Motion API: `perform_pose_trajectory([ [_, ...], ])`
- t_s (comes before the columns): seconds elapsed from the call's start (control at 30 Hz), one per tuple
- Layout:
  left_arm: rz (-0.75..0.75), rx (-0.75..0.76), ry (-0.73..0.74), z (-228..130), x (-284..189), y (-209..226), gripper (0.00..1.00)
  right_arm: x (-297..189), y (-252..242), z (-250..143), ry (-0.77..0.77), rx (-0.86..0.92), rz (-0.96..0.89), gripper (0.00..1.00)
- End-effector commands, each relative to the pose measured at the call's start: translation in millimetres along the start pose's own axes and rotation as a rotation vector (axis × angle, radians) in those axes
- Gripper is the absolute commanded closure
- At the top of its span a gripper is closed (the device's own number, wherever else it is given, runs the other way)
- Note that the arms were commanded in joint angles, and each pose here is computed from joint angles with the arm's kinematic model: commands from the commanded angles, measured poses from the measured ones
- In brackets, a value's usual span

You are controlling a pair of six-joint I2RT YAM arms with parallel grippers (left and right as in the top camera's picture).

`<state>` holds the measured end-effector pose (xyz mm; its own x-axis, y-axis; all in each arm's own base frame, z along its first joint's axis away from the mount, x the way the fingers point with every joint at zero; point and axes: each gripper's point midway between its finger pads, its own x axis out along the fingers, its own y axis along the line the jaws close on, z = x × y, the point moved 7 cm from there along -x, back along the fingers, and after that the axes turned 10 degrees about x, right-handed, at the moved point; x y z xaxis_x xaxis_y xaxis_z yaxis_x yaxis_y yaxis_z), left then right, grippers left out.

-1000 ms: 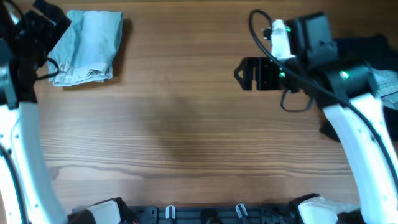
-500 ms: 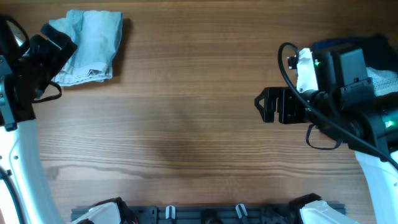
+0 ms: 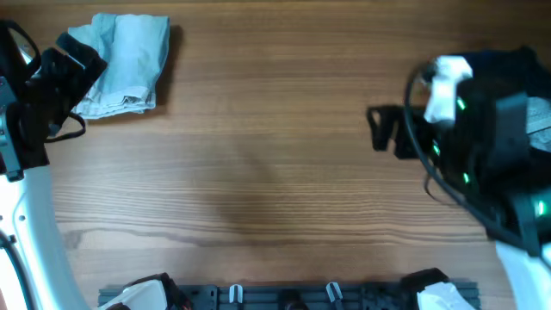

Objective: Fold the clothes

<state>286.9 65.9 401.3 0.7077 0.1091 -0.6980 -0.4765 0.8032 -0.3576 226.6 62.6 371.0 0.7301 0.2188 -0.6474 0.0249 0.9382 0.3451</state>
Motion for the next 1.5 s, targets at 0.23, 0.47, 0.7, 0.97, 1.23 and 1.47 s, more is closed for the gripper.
perform_pose_trajectory([
  [0.23,-0.007,0.006,-0.001,-0.4,-1.6,0.3,0.0,14.7,-104.1,-99.7,-0.549,0.088,-0.049,0.0],
  [0.47,-0.007,0.006,-0.001,-0.4,-1.6,0.3,0.0,47.1,-122.8,-126.7,-0.764,0.12,0.038,0.0],
  [0.7,-0.007,0.006,-0.001,-0.4,-1.6,0.3,0.0,62.2,-129.9,-136.5,-0.86,0.147,0.093,0.0],
  [0.97,-0.007,0.006,-0.001,-0.4,-1.6,0.3,0.0,74.2,-135.6,-147.8,-0.77,0.036,0.006,0.0],
  [1.23,-0.007,0.006,-0.001,-0.4,-1.6,0.3,0.0,75.4,-136.0,-148.2,-0.763,0.037,0.003,0.0],
  [1.47,-0.007,0.006,-0.001,-0.4,-1.6,0.3,0.0,75.4,-136.0,-148.2,-0.763,0.037,0.003,0.0],
])
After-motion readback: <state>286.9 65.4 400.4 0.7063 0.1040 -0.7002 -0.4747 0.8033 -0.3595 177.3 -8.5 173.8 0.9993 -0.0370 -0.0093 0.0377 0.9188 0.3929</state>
